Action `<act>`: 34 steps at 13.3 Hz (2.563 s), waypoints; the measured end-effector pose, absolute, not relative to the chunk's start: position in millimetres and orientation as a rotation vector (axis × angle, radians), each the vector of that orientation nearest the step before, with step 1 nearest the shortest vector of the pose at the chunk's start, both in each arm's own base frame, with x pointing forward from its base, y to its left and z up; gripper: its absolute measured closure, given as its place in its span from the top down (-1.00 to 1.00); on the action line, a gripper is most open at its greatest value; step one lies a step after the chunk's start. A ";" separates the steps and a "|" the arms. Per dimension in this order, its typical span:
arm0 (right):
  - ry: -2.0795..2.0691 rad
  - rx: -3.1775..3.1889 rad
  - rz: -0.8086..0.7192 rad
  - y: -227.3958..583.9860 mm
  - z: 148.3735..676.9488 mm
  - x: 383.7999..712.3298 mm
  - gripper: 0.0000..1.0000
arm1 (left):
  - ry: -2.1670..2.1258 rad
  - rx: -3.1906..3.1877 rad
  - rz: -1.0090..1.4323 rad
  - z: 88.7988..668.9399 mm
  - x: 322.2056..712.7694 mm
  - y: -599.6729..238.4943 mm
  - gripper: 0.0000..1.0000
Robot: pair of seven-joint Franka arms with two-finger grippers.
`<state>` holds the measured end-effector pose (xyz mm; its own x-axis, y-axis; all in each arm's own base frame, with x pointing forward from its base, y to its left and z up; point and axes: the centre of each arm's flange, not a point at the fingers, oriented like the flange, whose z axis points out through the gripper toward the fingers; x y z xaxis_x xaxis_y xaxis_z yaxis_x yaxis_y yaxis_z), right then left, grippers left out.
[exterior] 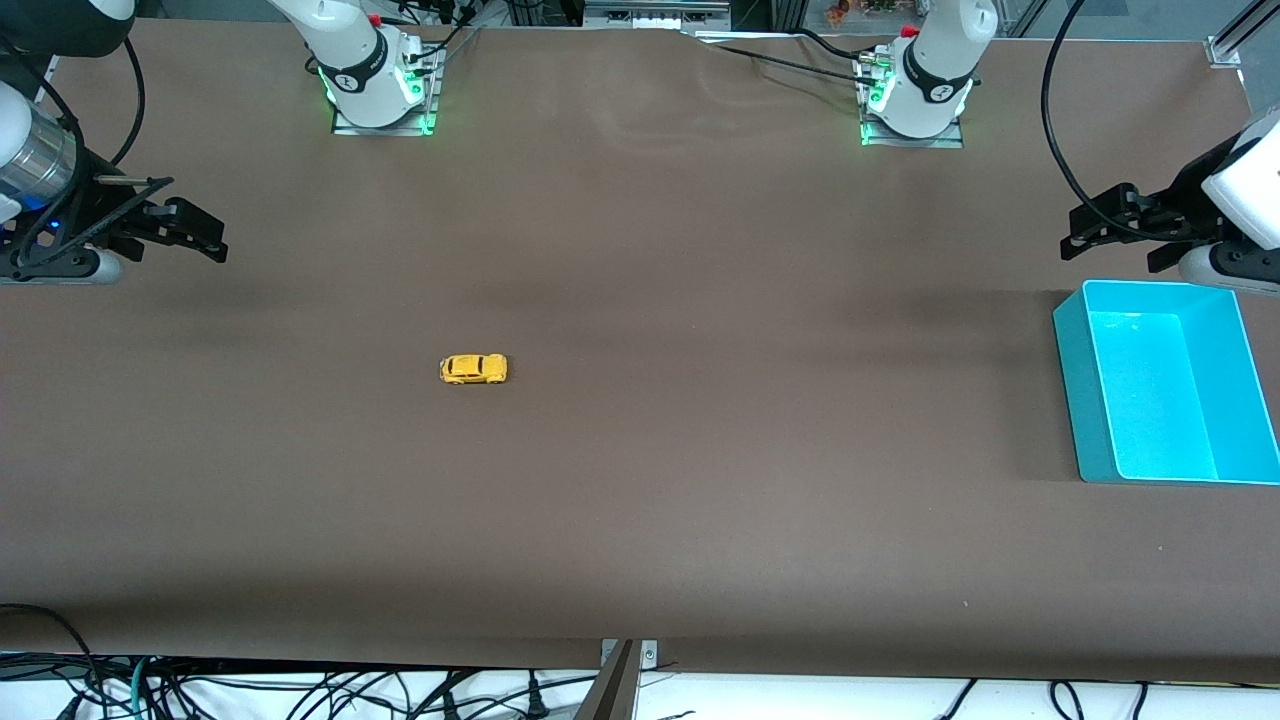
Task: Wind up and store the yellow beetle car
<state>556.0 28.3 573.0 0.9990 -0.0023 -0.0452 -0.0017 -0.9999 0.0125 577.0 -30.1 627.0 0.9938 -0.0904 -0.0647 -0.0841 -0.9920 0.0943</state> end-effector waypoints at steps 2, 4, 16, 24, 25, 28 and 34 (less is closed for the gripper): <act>-0.003 3.128 -0.072 28.3 572.9 555.9 1.00 | -0.134 3.045 -0.105 627.0 577.0 -30.1 1.00; -0.002 3.126 -0.116 28.3 568.7 553.8 1.00 | -0.133 3.045 -0.105 626.9 577.0 -30.1 1.00; 1.187 2.931 -0.201 169.5 442.4 542.6 1.00 | -0.125 3.045 -0.137 614.8 583.2 -28.0 1.00; 2.037 2.454 0.083 176.3 301.3 541.4 1.00 | -0.101 3.044 -0.155 607.2 587.5 -19.0 1.00; 2.108 2.400 0.106 178.4 285.8 544.1 1.00 | -0.101 3.044 -0.156 606.9 587.6 -19.2 1.00; 2.237 2.314 0.151 199.5 246.9 542.0 1.00 | -0.104 3.044 -0.157 606.5 587.8 -20.2 1.00; 2.299 2.249 0.227 228.7 212.8 535.8 1.00 | -0.124 3.042 -0.174 600.3 590.4 -28.1 1.00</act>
